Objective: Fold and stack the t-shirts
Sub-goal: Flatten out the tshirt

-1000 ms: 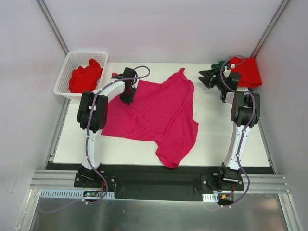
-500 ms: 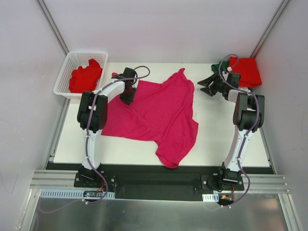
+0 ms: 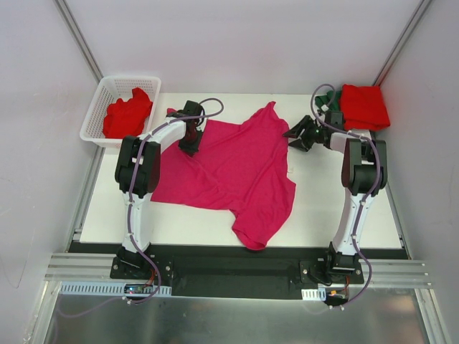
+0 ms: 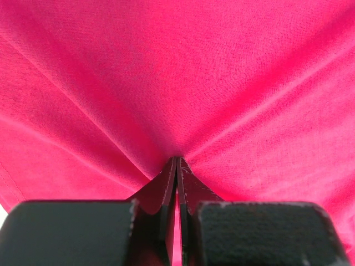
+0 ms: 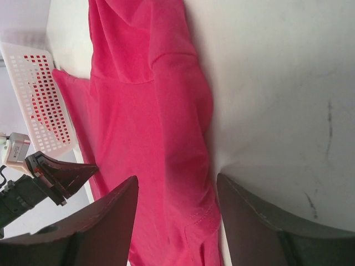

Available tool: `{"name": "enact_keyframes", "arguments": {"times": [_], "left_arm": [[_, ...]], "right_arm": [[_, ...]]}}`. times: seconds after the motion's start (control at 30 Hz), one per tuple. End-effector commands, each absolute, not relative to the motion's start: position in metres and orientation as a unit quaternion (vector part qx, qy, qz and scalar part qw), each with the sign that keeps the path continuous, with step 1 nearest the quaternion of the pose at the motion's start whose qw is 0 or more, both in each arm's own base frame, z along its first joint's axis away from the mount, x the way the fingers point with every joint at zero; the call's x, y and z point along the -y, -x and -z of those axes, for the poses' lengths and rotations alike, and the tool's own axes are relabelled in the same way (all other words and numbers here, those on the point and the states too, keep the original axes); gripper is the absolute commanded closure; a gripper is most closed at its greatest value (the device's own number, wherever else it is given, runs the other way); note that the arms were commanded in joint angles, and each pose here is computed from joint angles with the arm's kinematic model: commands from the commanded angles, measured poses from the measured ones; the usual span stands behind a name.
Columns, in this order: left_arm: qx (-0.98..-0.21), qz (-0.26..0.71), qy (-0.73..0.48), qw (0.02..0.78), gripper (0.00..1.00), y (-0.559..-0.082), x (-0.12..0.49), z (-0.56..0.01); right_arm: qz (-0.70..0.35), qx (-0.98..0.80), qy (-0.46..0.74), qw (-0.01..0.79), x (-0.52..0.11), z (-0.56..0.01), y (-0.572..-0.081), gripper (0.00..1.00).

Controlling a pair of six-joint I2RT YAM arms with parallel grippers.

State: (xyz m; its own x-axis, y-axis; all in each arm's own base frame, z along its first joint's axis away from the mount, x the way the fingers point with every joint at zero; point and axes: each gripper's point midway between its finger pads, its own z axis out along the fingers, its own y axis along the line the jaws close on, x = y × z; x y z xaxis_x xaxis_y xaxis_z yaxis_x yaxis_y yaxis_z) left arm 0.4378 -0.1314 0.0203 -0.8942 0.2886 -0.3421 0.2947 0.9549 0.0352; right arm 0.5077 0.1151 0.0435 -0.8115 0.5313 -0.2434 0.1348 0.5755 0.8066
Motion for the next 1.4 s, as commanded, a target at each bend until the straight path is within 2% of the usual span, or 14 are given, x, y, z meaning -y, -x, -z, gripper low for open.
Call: {"name": "enact_keyframes", "arguments": {"times": [0.0, 0.63, 1.0, 1.37], "left_arm": [[-0.978, 0.002, -0.14, 0.156, 1.0, -0.424, 0.121, -0.025], [-0.977, 0.002, -0.14, 0.158, 1.0, -0.424, 0.121, -0.027], [-0.977, 0.002, -0.14, 0.16, 1.0, -0.425, 0.12, -0.029], [-0.977, 0.01, -0.139, 0.161, 1.0, -0.425, 0.123, -0.03]], "right_arm": [[-0.414, -0.863, -0.185, 0.221, -0.123, -0.046, -0.504, 0.38], [-0.51, -0.813, -0.205, 0.193, -0.153, -0.051, -0.504, 0.37], [-0.58, -0.752, -0.206, 0.234, -0.159, -0.093, -0.513, 0.36], [-0.605, -0.703, -0.224, 0.301, -0.108, -0.147, -0.515, 0.36]]}}
